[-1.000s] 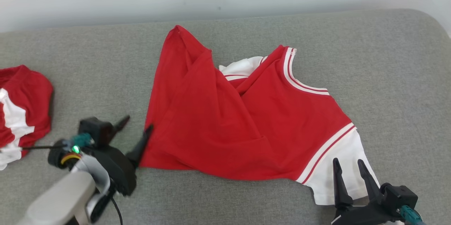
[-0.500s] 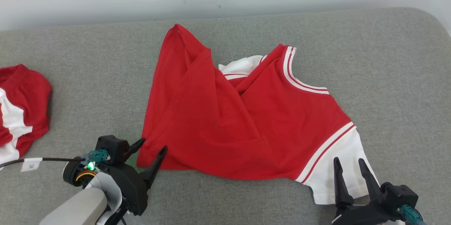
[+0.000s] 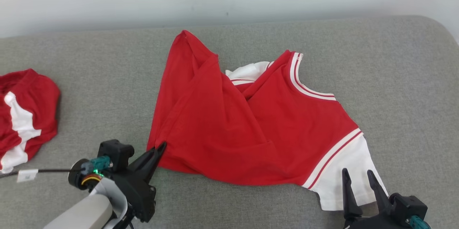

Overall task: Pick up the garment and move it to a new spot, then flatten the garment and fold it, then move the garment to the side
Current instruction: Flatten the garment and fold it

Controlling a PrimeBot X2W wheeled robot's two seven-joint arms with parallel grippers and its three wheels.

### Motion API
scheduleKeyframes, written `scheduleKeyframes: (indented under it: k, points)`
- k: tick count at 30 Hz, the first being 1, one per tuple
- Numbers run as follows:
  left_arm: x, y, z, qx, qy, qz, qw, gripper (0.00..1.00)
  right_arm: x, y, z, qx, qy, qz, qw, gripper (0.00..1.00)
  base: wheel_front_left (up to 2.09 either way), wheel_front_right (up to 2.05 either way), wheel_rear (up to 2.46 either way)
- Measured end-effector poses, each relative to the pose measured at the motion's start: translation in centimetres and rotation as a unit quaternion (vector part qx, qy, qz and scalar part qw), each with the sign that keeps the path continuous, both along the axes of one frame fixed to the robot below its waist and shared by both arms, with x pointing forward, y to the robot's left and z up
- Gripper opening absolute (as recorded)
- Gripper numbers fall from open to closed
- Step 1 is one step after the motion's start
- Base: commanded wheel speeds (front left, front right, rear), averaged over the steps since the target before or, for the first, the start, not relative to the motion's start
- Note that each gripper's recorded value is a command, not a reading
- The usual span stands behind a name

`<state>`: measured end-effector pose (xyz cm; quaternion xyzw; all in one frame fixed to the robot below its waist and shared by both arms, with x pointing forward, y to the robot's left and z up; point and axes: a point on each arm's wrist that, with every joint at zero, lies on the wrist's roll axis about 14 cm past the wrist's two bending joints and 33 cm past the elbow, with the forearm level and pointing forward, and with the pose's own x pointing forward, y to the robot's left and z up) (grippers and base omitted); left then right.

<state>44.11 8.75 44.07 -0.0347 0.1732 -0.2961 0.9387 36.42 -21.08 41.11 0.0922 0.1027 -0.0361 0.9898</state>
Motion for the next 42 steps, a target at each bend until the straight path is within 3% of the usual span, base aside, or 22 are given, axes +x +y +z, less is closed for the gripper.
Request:
scheduleKeyframes:
  k: [12, 24, 25, 26, 27, 35, 42]
  points:
    - [-7.2, 1.9, -0.8, -0.050, 0.025, 0.050, 0.997, 0.00, 0.0, 1.3, 0.6, 0.000, -0.009, 0.021, 1.000, 1.00, 0.00, 0.00, 0.00]
    - [-11.3, 2.6, -2.1, -0.083, 0.026, 0.114, 0.990, 0.00, -0.5, 2.1, 0.8, -0.002, -0.011, 0.035, 0.999, 1.00, 0.00, 0.00, 0.00]
    - [-11.6, 2.8, -2.5, -0.082, 0.029, 0.120, 0.989, 0.17, -0.7, 2.1, 0.8, -0.002, -0.011, 0.035, 0.999, 1.00, 0.00, 0.00, 0.00]
    - [-11.7, 3.0, -2.4, -0.084, 0.026, 0.127, 0.988, 0.46, -0.9, 2.1, 0.8, -0.002, -0.010, 0.035, 0.999, 1.00, 0.00, 0.00, 0.00]
    - [-11.5, 3.1, -2.3, -0.088, 0.022, 0.135, 0.987, 1.00, -1.0, 2.1, 0.8, -0.002, -0.011, 0.035, 0.999, 1.00, 0.00, 0.00, 0.00]
    - [-11.7, 4.5, -1.5, -0.095, -0.006, 0.181, 0.979, 1.00, -1.7, 1.6, 1.3, -0.007, -0.018, 0.029, 0.999, 1.00, 0.00, 0.00, 0.00]
    - [-13.0, 4.1, -3.1, -0.061, 0.005, 0.158, 0.986, 1.00, -2.0, 0.8, 1.4, -0.030, -0.017, 0.024, 0.999, 1.00, 0.00, 0.00, 0.00]
